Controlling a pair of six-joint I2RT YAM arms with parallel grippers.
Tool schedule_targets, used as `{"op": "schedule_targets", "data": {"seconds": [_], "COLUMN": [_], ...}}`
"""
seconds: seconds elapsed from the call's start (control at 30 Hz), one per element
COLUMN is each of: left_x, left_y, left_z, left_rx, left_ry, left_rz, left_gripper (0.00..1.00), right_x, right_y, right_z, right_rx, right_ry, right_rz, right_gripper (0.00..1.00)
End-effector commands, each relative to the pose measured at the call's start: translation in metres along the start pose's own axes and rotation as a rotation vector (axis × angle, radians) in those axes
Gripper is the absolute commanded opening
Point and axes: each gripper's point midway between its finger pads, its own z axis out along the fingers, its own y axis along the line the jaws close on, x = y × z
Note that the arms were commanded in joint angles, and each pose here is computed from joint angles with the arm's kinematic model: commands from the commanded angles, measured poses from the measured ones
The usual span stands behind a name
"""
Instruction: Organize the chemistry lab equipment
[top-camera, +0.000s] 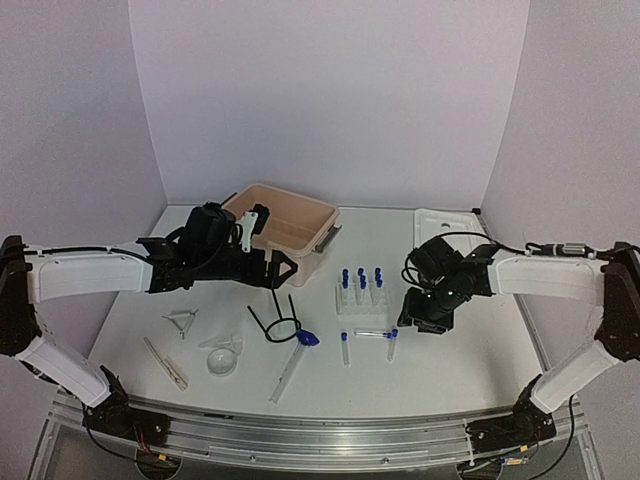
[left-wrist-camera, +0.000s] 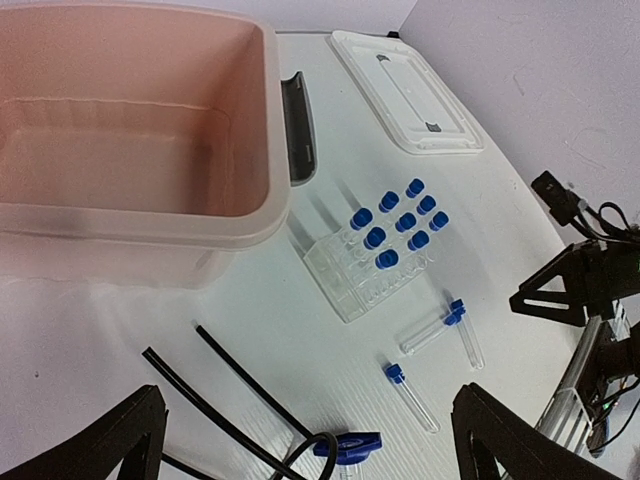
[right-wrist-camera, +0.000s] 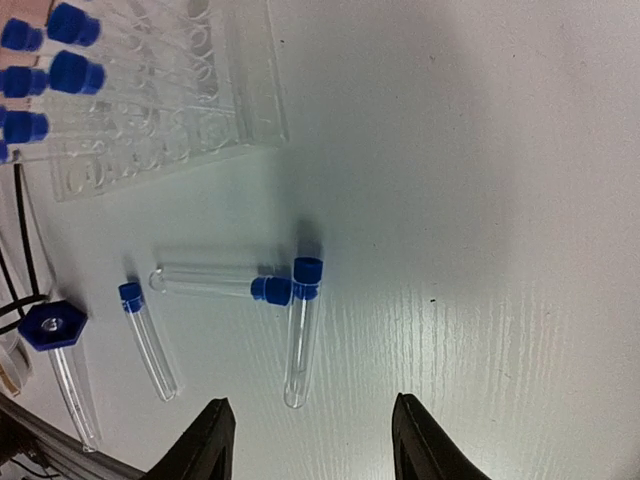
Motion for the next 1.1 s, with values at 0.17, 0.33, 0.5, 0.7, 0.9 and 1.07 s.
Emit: {"op": "schedule_targets", "data": {"seconds": [0.17, 0.33, 0.5, 0.7, 0.9, 1.07], "left_x": [-0.008, -0.006, -0.002, -0.001, 0.000, 0.000], "left_y": [-0.006, -0.006, -0.005, -0.005, -0.004, -0.004], "left_z": [-0.014, -0.017, -0.018, -0.018, -0.017, -0.017], "left_rx": [0.030, 0.037, 0.037, 0.039, 0.039, 0.037], "left_ry": [-0.047, -0.045, -0.039, -0.041, -0.040, -0.042], "left_rz": [-0.001, -0.002, -0.009, -0.015, -0.019, -0.018], "left_gripper": [1.00, 1.00, 1.00, 1.00, 1.00, 1.00], "right_x": [-0.010, -0.015, -0.012, -0.010, -0.007, -0.005], "right_y": [0.015, 0.013, 0.010, 0.002, -0.002, -0.003], "right_z": [0.029, 0.038, 0.047, 0.057, 0.066, 0.071], "right_rx": [0.068, 0.102, 0.122, 0.159, 0.180, 0.185], "right_ry": [0.051, 0.042, 0.060, 0.072, 0.084, 0.096], "right_rz": [0.069, 0.068, 0.069, 0.065, 0.059, 0.063], "right_gripper": [0.38, 0.33, 0.28, 0.25, 0.23, 0.22]}}
